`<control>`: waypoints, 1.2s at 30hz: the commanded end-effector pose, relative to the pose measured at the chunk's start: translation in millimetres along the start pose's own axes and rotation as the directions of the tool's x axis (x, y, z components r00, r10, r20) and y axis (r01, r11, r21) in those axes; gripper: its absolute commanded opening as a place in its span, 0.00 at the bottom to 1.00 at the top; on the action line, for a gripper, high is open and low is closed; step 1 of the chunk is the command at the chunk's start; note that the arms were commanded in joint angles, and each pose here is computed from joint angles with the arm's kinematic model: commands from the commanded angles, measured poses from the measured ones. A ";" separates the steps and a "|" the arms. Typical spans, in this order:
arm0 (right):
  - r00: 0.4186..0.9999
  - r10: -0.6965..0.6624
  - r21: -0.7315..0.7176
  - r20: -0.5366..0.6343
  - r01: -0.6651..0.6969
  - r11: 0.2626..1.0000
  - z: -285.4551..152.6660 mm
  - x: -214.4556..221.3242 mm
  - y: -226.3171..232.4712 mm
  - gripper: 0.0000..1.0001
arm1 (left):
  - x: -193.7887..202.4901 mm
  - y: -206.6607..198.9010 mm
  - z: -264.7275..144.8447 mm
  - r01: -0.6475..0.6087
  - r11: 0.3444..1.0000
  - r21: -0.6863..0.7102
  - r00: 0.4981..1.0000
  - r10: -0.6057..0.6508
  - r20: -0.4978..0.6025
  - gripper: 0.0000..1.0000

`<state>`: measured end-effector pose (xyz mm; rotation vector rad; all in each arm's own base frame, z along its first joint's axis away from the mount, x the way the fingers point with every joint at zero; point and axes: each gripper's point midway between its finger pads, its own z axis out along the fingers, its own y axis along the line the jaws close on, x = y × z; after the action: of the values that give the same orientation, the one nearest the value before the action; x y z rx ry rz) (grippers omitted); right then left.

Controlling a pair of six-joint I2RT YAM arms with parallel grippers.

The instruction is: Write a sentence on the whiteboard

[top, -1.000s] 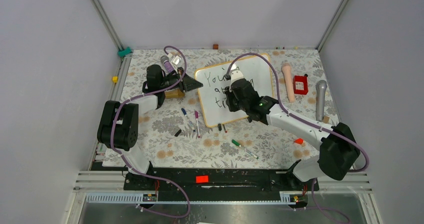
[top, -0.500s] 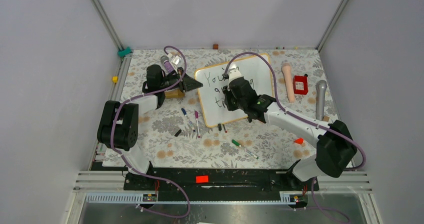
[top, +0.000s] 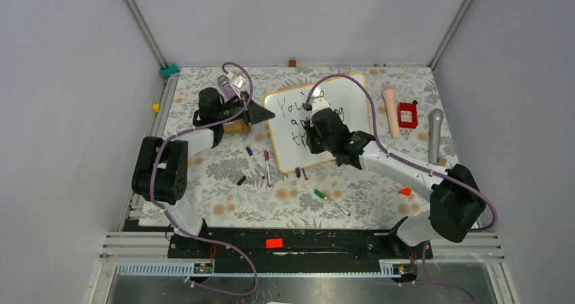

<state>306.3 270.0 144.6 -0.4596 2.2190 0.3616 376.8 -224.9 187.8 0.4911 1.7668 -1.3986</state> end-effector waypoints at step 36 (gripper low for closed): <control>0.997 0.011 0.059 0.073 -0.016 0.998 -16.5 -17.4 -25.1 0.00 | -13.5 -14.2 -3.7 -0.138 0.990 0.032 0.990 0.137 0.025 0.00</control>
<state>309.2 247.9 164.5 -0.4051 2.1690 0.3456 376.4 -224.9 188.4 0.4934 1.7656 -1.3997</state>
